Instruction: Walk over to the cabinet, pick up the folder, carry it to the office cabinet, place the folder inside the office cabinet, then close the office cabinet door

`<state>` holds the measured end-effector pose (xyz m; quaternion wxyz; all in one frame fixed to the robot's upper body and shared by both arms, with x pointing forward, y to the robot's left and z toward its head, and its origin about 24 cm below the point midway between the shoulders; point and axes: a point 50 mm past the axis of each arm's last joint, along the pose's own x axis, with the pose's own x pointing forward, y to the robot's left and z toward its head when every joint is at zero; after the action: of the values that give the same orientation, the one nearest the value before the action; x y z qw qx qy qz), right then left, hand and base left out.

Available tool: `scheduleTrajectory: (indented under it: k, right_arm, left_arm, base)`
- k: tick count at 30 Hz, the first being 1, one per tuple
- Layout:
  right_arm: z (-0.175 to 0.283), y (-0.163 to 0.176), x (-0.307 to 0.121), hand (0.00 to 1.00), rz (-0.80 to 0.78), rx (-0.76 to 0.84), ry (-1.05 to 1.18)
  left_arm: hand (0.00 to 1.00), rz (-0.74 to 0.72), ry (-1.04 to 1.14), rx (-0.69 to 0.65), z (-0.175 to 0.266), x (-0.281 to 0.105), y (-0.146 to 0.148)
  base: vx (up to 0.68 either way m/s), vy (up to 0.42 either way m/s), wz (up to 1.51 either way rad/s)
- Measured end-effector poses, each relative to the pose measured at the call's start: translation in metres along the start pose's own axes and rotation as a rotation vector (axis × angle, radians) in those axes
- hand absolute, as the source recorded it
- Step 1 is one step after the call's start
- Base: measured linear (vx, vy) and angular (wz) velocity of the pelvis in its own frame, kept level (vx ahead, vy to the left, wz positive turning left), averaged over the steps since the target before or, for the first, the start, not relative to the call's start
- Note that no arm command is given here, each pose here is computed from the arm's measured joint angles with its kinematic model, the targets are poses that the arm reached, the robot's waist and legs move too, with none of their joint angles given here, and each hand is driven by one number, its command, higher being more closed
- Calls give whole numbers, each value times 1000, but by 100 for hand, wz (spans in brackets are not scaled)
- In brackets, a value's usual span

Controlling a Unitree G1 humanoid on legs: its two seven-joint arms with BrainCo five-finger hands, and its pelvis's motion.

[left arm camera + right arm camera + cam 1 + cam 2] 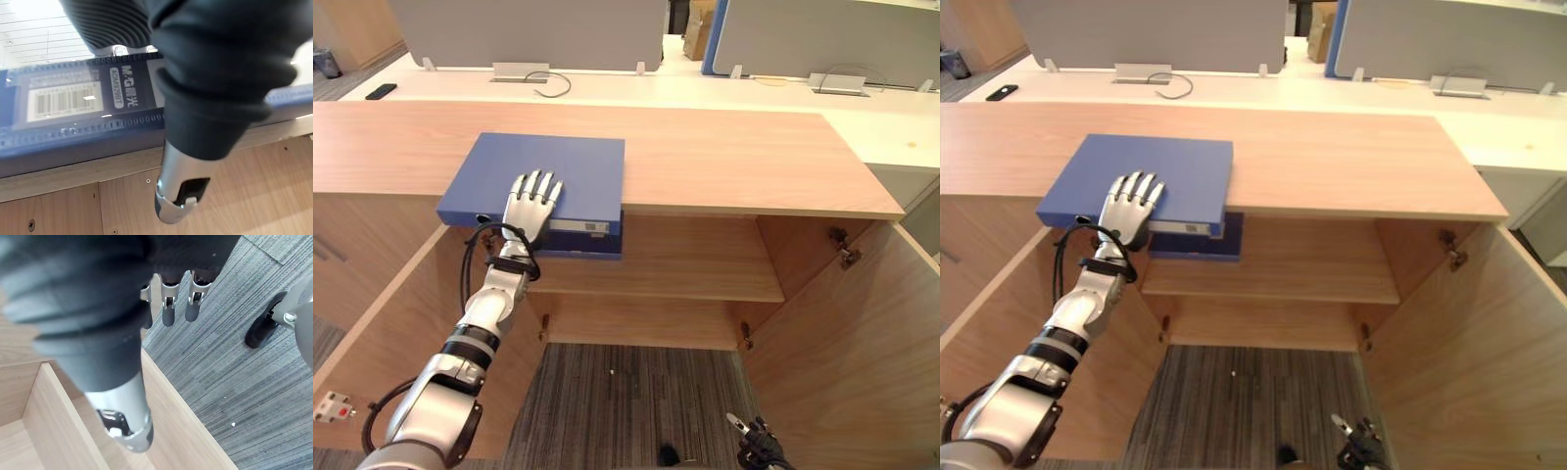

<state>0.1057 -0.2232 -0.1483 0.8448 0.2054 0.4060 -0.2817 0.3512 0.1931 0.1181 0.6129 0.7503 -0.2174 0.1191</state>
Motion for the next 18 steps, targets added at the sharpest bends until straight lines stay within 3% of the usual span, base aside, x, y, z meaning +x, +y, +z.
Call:
scheduleTrajectory:
  k: [3, 4, 18]
  right_arm:
    - [1, 1, 0, 0, 2, 0, -2]
    - [1, 1, 0, 0, 1, -1, -3]
    - [4, 5, 1, 0, -3, -5, -13]
  left_arm:
    - [0, -6, 12, 4, -2, 1, -1]
    - [100, -7, 16, 5, -2, 0, -2]
    - [100, 132, 64, -16, -4, 23, 19]
  base:
    - [-84, -23, -6]
    - [-91, -33, -6]
    - [-60, -37, -3]
